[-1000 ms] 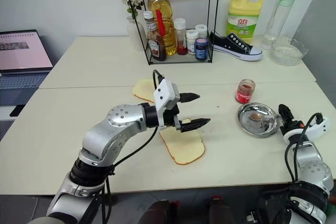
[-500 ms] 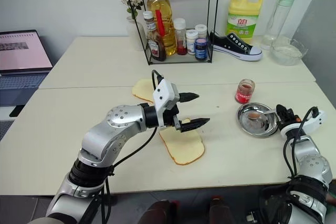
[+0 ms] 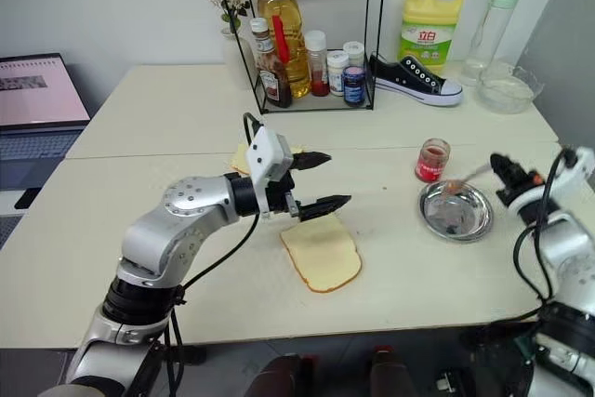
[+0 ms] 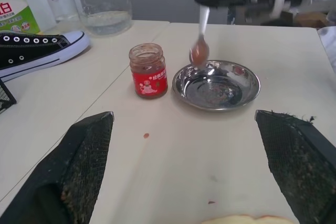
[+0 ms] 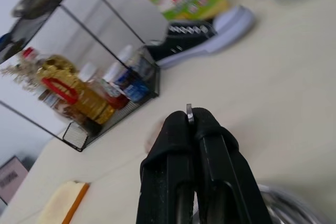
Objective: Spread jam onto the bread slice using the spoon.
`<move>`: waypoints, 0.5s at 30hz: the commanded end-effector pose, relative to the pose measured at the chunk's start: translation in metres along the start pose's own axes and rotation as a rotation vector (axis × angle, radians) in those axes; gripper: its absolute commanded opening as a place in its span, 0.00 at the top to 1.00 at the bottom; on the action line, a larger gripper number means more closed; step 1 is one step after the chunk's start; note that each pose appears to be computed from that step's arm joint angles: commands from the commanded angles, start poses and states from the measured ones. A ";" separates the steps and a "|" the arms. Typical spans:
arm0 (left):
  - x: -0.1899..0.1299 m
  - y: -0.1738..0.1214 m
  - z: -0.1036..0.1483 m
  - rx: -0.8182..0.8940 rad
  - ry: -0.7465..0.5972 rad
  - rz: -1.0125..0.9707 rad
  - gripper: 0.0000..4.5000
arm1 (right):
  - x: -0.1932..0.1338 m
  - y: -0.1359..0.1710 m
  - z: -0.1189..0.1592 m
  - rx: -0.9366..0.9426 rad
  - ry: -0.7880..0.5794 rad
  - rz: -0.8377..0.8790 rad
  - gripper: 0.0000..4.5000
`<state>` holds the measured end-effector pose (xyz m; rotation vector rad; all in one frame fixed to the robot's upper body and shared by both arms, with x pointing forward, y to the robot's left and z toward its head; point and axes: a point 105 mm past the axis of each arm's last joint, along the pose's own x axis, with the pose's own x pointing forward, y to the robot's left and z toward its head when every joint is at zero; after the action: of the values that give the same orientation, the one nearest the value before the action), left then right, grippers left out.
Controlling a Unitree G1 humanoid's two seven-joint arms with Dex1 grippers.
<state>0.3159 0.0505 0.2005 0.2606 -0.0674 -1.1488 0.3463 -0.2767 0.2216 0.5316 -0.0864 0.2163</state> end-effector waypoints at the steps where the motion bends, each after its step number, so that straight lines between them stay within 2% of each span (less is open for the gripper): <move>1: 0.004 0.010 0.017 0.062 -0.060 0.015 0.00 | 0.018 0.034 0.022 -0.172 -0.017 0.079 0.99; 7: 0.018 0.018 0.021 0.083 -0.087 0.010 0.00 | 0.047 0.046 0.030 -0.392 -0.035 0.076 0.99; 15: 0.019 0.023 0.023 0.098 -0.102 0.024 0.00 | 0.072 0.031 0.027 -0.555 -0.020 0.010 0.99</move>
<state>0.3425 0.0390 0.2137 0.2637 -0.1577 -1.1386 0.4102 -0.2491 0.2446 0.0221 -0.0765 0.1899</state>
